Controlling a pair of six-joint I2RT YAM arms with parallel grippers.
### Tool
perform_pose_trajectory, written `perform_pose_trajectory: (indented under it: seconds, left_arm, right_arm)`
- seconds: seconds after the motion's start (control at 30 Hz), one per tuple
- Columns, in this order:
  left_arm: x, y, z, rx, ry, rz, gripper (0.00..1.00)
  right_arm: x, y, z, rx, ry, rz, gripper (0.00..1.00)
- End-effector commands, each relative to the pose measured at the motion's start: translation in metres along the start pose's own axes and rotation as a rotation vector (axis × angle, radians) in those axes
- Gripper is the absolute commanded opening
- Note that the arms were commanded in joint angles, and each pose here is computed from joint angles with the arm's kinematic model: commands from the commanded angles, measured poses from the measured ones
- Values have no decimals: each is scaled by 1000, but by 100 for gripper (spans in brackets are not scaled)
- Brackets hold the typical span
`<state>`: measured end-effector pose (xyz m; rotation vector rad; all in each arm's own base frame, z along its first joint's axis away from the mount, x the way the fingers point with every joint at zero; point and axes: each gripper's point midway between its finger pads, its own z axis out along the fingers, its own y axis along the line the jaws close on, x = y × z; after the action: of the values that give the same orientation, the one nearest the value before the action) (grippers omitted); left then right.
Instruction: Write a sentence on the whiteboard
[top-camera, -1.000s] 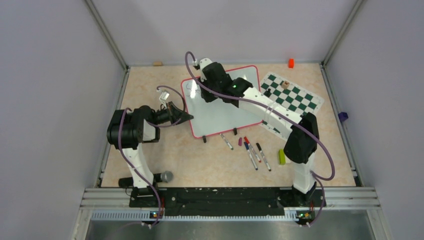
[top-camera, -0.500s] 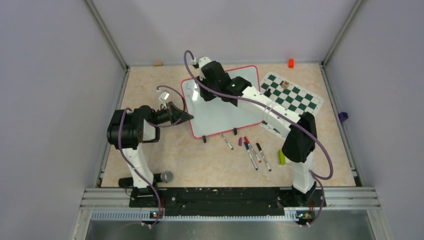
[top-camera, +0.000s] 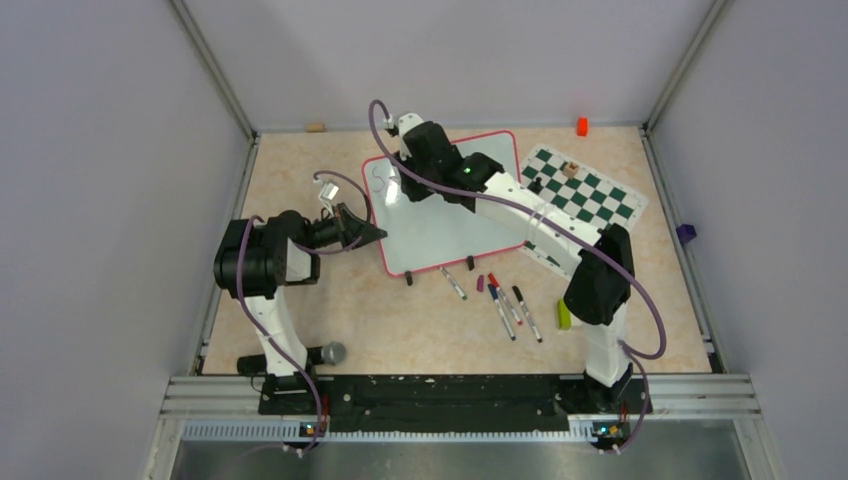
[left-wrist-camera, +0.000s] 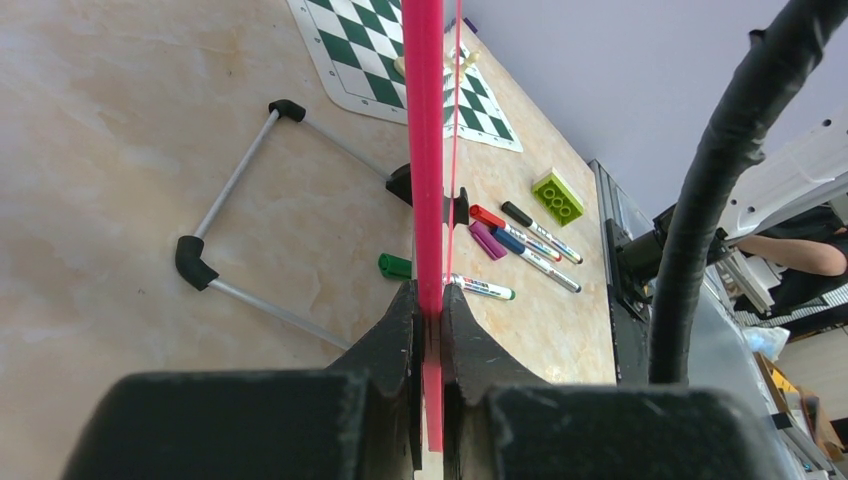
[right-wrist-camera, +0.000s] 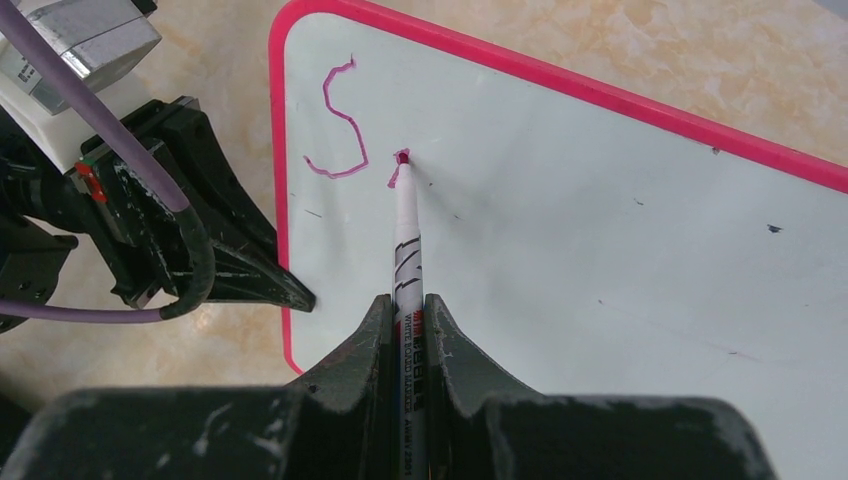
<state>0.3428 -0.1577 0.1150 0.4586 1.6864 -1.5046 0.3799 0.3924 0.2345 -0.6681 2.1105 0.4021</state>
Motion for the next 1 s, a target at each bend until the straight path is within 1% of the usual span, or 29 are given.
perform_pose_trajectory:
  seconds: [0.0, 0.43, 0.8, 0.97]
  left_arm:
    - [-6, -18, 5, 84, 33, 177, 0]
    - [-6, -18, 4, 84, 33, 180, 0]
    - [-6, -18, 5, 85, 33, 180, 0]
    - [-6, -18, 5, 86, 34, 181, 0]
  right_arm:
    - [-15, -28, -9, 95, -44, 21, 0]
    - [-3, -36, -14, 116, -20, 35, 0]
    - [17, -27, -13, 55, 30, 22, 0]
    - [16, -29, -14, 65, 27, 20, 0]
